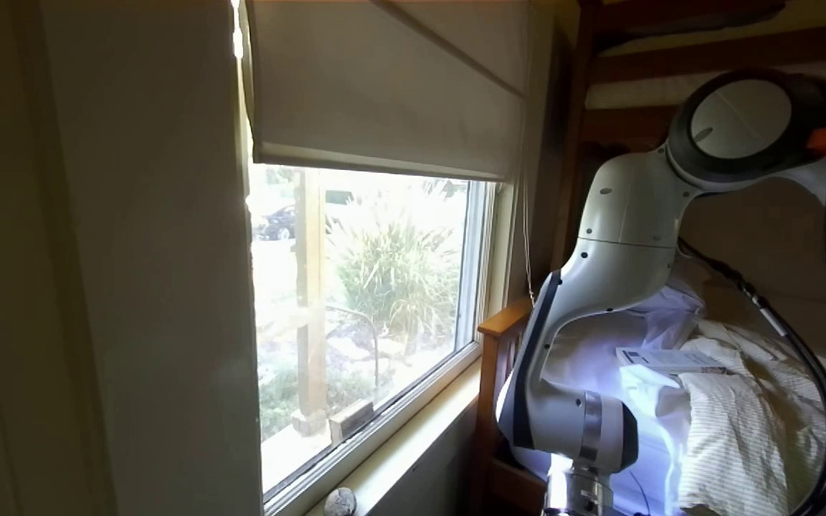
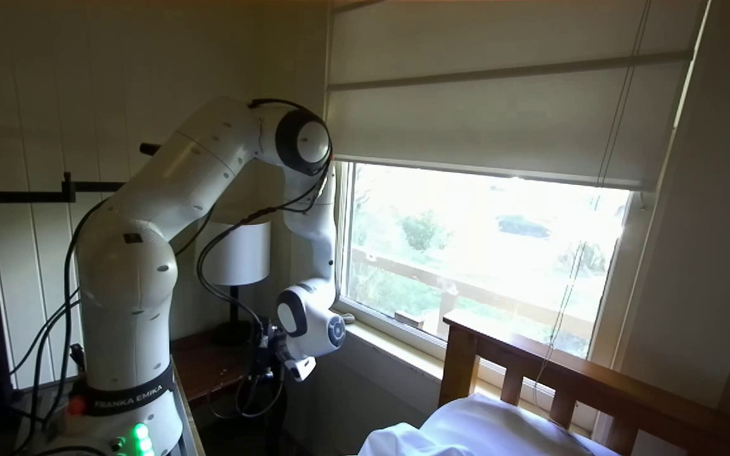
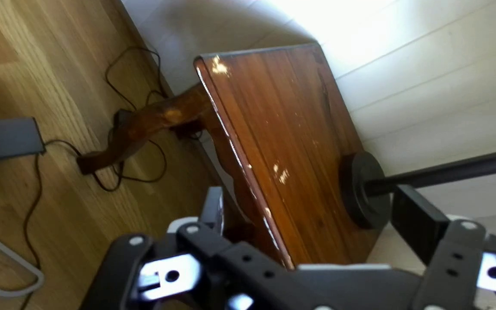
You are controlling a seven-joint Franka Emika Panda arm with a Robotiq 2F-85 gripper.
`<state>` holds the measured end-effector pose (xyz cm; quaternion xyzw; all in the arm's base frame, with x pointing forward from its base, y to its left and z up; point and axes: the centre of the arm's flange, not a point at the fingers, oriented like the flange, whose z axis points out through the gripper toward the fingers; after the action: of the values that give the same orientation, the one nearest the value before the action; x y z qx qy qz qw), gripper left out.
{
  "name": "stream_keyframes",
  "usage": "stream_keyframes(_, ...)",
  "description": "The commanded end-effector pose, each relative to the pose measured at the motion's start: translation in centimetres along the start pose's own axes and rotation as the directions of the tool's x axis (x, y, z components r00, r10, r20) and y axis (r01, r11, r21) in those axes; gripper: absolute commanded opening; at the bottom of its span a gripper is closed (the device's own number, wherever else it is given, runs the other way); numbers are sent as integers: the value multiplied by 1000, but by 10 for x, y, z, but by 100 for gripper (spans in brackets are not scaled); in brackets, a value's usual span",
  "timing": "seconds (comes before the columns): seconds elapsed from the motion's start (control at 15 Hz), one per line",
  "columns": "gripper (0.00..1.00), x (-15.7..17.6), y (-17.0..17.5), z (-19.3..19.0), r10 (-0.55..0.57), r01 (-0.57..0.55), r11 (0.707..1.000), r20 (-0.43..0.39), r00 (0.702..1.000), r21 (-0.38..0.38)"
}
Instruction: Move the brown table to the right
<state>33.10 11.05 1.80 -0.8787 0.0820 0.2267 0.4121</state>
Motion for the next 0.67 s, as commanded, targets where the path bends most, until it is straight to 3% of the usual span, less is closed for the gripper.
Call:
stream_keyframes(0.0, 100, 28, 21, 26, -74, 90, 986, -112, 991, 139)
stream_keyframes(0.27, 100, 51, 45, 57, -94, 132, 959, -161, 983, 251)
stream_keyframes(0.6, 100, 65, 74, 113, -73, 94, 938, -76, 994, 335)
